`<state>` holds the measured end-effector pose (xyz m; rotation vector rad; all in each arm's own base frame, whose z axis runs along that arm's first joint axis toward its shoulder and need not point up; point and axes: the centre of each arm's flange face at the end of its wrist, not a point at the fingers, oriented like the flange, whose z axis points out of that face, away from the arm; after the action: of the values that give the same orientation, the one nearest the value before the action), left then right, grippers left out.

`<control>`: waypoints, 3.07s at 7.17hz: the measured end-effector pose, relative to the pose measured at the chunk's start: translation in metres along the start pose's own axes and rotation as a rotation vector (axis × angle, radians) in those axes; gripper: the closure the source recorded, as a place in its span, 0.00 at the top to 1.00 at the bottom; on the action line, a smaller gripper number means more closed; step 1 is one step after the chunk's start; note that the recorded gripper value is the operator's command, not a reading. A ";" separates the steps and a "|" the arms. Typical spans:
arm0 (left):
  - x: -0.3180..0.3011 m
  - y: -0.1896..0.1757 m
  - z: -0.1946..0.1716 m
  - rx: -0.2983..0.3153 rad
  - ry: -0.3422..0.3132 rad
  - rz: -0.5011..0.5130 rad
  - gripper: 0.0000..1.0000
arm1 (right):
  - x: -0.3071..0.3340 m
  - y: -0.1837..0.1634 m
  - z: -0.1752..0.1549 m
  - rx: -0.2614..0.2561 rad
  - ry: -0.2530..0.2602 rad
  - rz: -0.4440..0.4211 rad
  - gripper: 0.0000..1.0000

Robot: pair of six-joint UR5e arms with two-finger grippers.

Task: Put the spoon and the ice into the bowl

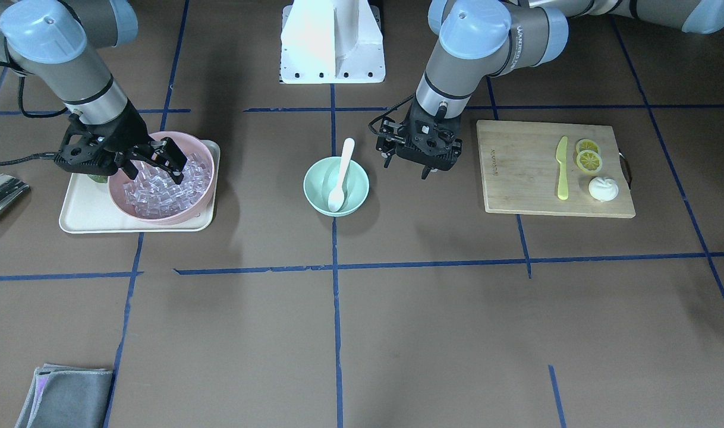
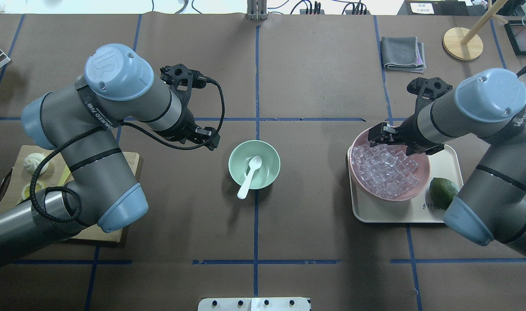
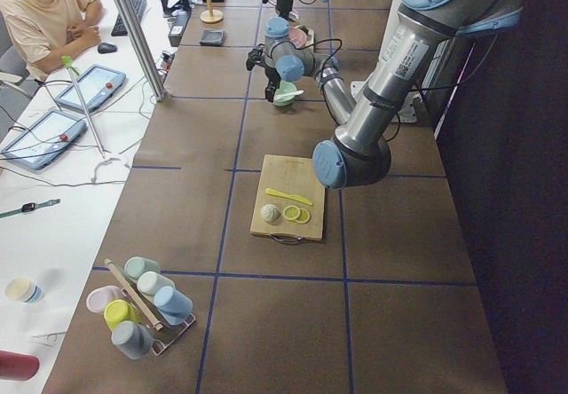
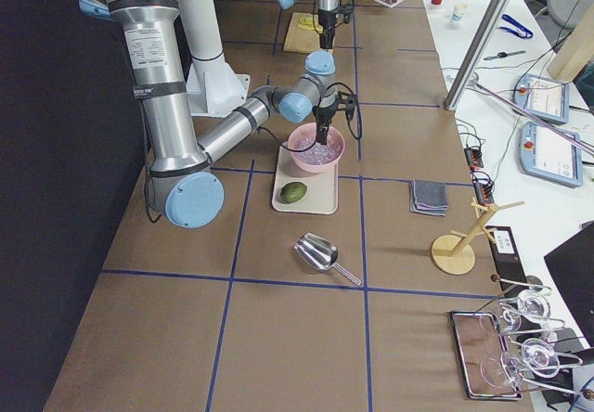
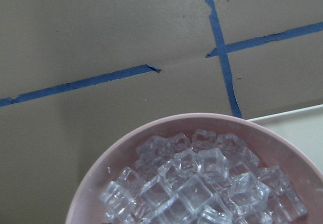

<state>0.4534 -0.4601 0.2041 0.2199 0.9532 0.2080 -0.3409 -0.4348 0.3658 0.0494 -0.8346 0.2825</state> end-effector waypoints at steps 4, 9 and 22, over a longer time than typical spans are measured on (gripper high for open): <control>0.002 0.002 0.002 -0.004 0.001 0.001 0.79 | 0.001 0.016 0.022 0.015 0.074 0.009 0.76; 0.002 0.002 0.002 -0.003 0.000 0.001 0.80 | 0.002 0.019 0.028 0.011 0.084 0.005 0.00; -0.088 0.069 -0.049 0.020 -0.026 -0.061 0.94 | -0.273 0.090 0.042 0.008 -0.206 0.105 1.00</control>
<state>0.3577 -0.4130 0.2644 0.2113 0.9356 0.1395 -0.5694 -0.4174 0.1867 0.0429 -1.0425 0.3845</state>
